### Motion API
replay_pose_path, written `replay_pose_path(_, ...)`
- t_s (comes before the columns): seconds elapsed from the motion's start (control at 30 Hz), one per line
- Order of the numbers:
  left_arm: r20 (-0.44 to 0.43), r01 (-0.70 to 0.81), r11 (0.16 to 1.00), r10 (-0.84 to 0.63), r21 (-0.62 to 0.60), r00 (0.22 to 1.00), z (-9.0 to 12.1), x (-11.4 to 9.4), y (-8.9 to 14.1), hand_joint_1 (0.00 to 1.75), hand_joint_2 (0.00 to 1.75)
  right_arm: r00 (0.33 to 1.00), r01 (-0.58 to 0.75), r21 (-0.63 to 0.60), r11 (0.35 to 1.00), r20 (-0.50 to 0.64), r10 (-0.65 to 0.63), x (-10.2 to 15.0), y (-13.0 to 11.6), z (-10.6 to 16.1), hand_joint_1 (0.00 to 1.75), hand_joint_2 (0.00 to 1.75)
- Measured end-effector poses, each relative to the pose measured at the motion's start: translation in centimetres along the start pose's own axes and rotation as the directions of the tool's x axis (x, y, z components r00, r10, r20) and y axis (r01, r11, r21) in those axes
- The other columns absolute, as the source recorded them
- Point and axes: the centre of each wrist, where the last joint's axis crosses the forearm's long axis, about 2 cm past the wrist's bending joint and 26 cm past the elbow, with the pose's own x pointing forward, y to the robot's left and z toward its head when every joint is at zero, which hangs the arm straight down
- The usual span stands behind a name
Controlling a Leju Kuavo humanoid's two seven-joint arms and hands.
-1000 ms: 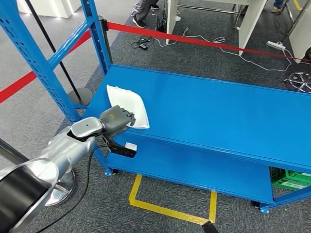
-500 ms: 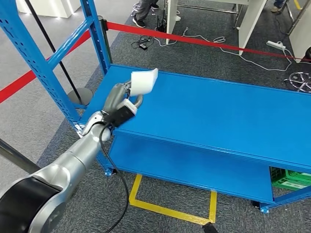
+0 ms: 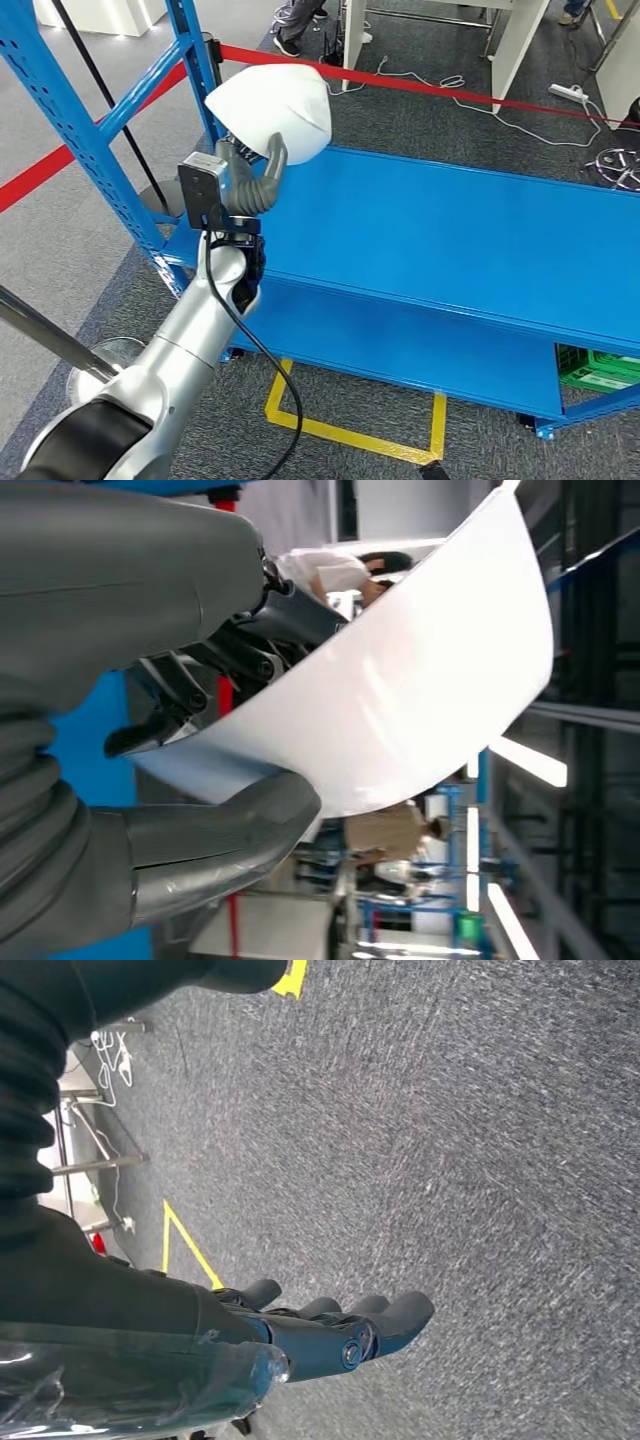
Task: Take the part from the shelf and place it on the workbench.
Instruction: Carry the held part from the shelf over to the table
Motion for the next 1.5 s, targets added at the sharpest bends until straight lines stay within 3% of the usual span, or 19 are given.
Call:
replay_pose_path(0.2, 0.08, -0.055, 0.998, 0.057, -0.025, 0.995, 1.1, 1.2, -2.0, 1.75, 1.75, 1.0, 0.017, 0.004, 1.0, -0.008, -0.017, 0.0, 0.1, 0.0, 0.0, 1.75)
replay_pose_path(0.37, 0.218, -0.144, 0.988, 0.154, -0.063, 0.964, 3.9, 2.7, -3.4, 1.75, 1.75, 0.999, 0.039, 0.004, 0.999, -0.013, -0.039, 0.0, 0.2, 0.1, 0.0, 1.75)
replay_pose_path(0.6, 0.285, -0.179, 0.982, 0.187, -0.055, 0.94, 5.2, 4.7, -4.0, 1.75, 1.75, 0.998, 0.057, 0.005, 0.998, -0.018, -0.057, 0.0, 0.4, 0.2, 0.0, 1.75)
replay_pose_path(0.8, 0.263, -0.223, 0.968, 0.246, -0.116, 0.933, 8.4, 4.7, -3.3, 1.75, 1.75, 0.987, 0.162, -0.033, 0.986, -0.021, -0.162, -0.1, 0.6, 0.3, 0.0, 1.75)
replay_pose_path(0.93, 0.222, -0.222, 0.942, 0.279, -0.251, 0.934, 12.0, 4.6, -2.6, 1.75, 1.75, 0.974, 0.213, -0.102, 0.972, 0.099, -0.203, -0.3, 0.7, 0.3, 0.0, 1.75)
replay_pose_path(1.07, 0.199, -0.275, 0.9, 0.354, -0.339, 0.914, 14.2, 5.3, -1.8, 1.75, 1.75, 0.966, 0.217, -0.082, 0.973, 0.163, -0.202, -0.4, 0.8, 0.3, 0.0, 1.75)
replay_pose_path(1.5, 0.164, -0.3, 0.868, 0.388, -0.395, 0.907, 16.8, 5.7, -0.8, 1.75, 1.75, 0.93, 0.299, 0.013, 0.954, 0.218, -0.295, -0.8, 1.1, 0.2, 0.0, 1.75)
